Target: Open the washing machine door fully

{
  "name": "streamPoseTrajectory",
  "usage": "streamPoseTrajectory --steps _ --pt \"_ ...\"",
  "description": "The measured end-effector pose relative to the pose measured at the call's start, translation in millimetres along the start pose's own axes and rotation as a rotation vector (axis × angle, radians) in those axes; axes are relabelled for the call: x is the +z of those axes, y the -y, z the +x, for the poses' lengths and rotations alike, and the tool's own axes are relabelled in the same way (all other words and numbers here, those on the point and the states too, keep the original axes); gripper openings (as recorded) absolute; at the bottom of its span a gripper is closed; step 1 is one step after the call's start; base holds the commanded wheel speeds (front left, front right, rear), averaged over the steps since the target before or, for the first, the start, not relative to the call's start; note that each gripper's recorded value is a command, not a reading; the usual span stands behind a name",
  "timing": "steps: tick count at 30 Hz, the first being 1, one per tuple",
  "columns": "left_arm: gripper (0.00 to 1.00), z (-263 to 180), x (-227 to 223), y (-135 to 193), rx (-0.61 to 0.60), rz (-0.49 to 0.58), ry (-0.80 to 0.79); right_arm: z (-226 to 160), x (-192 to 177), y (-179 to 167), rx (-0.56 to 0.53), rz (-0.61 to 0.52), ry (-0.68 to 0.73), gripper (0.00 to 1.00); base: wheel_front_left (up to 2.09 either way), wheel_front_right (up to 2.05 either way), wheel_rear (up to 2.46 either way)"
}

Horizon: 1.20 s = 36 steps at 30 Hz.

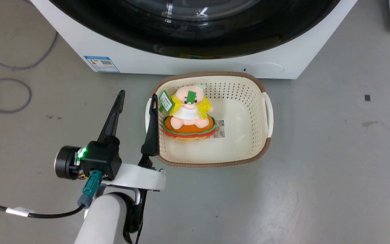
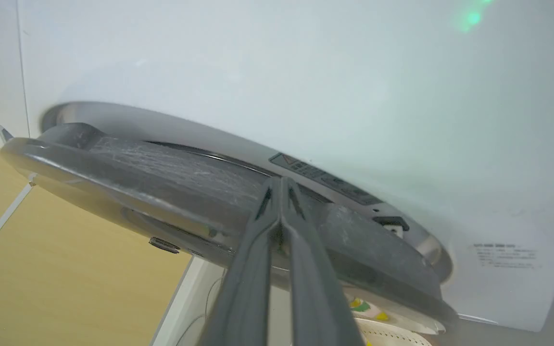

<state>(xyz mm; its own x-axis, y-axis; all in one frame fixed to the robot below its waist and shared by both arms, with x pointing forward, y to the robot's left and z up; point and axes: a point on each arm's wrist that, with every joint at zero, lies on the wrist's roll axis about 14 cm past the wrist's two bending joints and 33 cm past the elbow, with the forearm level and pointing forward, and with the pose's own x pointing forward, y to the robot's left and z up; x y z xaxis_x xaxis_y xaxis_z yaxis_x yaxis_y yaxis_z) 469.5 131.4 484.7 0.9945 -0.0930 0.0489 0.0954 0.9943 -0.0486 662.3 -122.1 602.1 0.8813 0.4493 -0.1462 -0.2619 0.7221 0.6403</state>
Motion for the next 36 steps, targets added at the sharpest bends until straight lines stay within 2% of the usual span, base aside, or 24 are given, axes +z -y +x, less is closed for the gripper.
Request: streamPoseTrajectory --steps 13,26,36 --pt "1.0 15.1 -12.2 6.3 -0.014 -0.019 0.007 19.3 -4.8 1.5 0.03 0.054 -0.184 0.0 0.0 0.0 0.0" --pt "1.0 23.0 -19.6 14.0 -0.031 -0.039 0.013 13.7 -14.5 6.5 0.068 0.132 -0.372 0.0 0.0 0.0 0.0" --pt "1.0 23.1 -7.1 17.0 -0.037 -0.037 0.043 -2.0 -14.8 -6.4 0.105 0.134 -0.421 0.0 0.0 0.0 0.0"
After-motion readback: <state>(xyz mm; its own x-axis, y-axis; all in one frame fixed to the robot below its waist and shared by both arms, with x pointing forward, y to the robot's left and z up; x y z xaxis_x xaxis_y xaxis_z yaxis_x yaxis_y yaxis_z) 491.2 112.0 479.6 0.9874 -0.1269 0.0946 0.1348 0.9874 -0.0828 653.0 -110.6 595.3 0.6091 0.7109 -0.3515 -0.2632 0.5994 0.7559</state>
